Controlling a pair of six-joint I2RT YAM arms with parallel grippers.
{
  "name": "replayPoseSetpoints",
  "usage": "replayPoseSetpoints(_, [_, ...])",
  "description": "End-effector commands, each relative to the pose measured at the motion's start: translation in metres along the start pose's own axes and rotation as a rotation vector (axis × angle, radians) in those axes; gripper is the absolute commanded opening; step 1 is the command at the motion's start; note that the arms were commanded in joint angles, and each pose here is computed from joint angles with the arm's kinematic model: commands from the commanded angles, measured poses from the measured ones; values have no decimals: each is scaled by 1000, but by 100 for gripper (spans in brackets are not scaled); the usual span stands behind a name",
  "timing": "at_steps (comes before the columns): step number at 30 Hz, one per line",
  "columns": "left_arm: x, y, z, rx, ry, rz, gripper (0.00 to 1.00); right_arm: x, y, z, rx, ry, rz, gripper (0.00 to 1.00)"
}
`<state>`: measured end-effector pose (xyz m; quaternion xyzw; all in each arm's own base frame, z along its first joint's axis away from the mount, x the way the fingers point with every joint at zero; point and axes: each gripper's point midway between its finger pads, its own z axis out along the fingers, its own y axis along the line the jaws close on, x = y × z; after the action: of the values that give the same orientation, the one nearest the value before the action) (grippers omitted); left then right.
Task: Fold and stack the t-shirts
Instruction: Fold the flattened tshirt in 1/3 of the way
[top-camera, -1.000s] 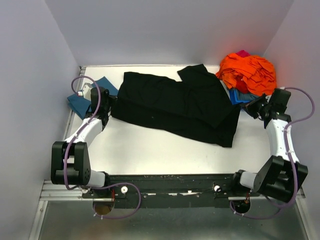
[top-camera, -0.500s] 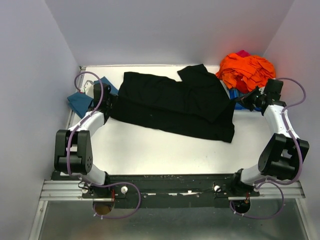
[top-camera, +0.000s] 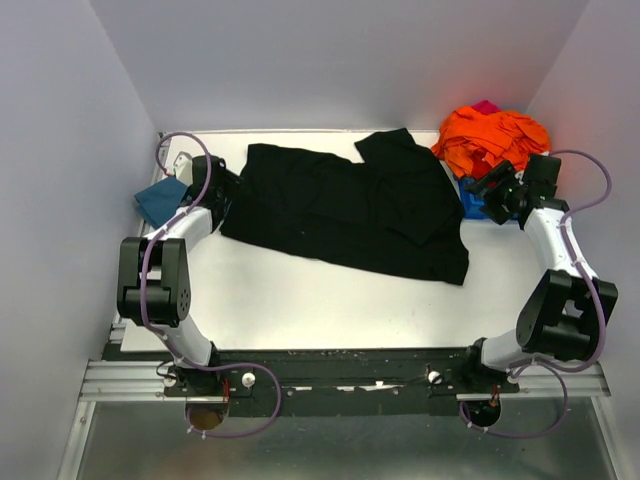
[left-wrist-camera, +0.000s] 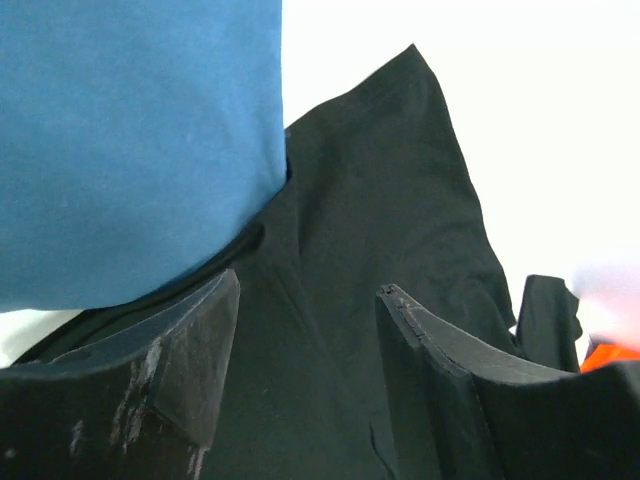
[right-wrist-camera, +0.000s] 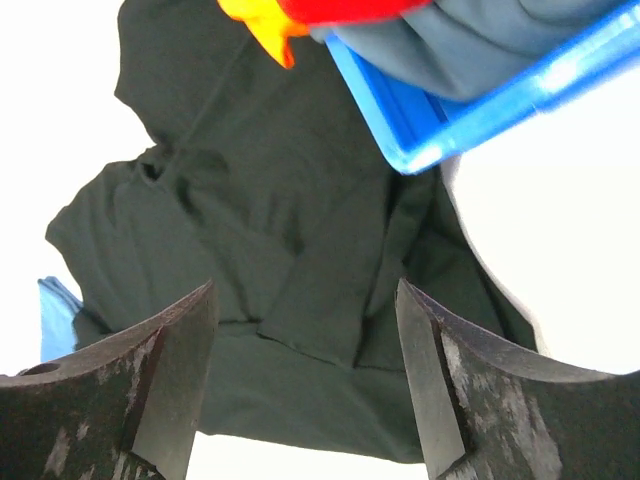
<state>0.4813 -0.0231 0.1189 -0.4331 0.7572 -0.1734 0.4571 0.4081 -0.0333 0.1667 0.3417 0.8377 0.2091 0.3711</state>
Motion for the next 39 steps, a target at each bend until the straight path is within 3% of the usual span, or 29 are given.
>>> replayPoseSetpoints(1, [-17, -13, -10, 20, -40, 30, 70, 12, -23, -25, 91, -105, 32, 78])
replayPoseSetpoints(5, [-26, -23, -30, 52, -56, 23, 70, 39, -44, -45, 128, -139, 77, 65])
replayPoseSetpoints(8, [-7, -23, -48, 60, -17, -5, 66, 65, -61, -56, 148, -130, 106, 57])
replayPoseSetpoints(10, [13, -14, -60, 44, 2, -32, 63, 80, -70, -61, 158, -116, 118, 47])
replayPoseSetpoints(16, [47, 38, -79, -33, 21, -79, 62, 117, -92, -61, 179, -46, 128, 34])
replayPoseSetpoints(20, [45, 67, -85, -129, -10, -43, 61, 138, -110, -52, 227, 18, 146, 1])
replayPoseSetpoints(32, [43, 88, -60, -212, 40, -75, 58, 143, -140, -27, 408, 92, 212, 1])
replayPoseSetpoints(39, [52, 97, -33, -288, 83, -45, 56, 119, -158, -23, 565, 29, 231, 1])
